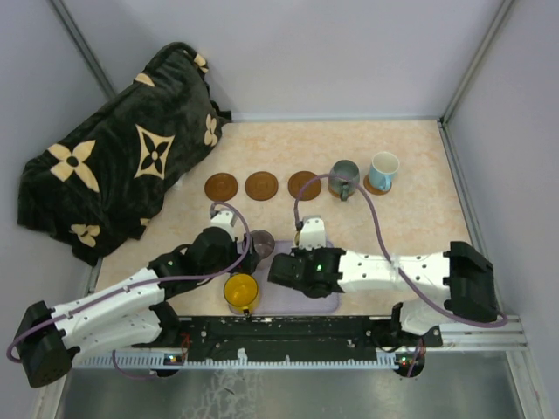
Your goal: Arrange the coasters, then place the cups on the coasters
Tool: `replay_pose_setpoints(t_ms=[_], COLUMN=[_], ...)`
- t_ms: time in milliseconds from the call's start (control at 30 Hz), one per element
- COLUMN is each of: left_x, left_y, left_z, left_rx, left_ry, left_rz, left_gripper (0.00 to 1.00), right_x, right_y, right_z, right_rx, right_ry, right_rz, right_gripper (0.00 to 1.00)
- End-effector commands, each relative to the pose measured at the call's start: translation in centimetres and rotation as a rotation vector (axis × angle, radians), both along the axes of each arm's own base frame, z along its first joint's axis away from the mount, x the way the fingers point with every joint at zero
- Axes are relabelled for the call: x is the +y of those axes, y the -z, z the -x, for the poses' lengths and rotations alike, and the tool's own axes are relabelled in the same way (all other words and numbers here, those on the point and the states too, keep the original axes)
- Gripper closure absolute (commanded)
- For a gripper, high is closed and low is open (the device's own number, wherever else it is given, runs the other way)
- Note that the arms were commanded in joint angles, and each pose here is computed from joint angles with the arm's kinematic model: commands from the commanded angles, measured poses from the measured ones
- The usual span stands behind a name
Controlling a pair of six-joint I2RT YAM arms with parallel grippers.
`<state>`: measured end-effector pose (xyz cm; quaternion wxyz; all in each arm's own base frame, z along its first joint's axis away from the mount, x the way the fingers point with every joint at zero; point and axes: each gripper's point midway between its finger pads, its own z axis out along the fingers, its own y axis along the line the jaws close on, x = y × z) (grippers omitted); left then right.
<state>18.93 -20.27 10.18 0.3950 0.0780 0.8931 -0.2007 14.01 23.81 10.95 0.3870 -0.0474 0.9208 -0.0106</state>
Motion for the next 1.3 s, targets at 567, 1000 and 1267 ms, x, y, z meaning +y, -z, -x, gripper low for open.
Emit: replay_pose_setpoints(t_ms=[567,1000,1267], left_x=[-0.7,-1.0,-1.1], left_y=[-0.8,-1.1,-1.0], left_z=[-1.3,-1.6,-1.6], left_rx=[-0.057,-0.061,-0.059], left_ry=[-0.009,-0.004,0.01], left_rz=[0.021,0.012,0.001], left_gripper=[0.01,0.01,0.0], right_x=[1.3,2.2,2.4], right_y=[-8.2,-6.2,-4.6], right_z=[-23.9,-29.0,-29.4], right_rx=[-0.36,-0.263,-0.214], right_ry=[-0.034,0.016,0.066], right_rz=[-0.053,-0.074,-0.067], right_gripper=[1.0,1.0,1.0])
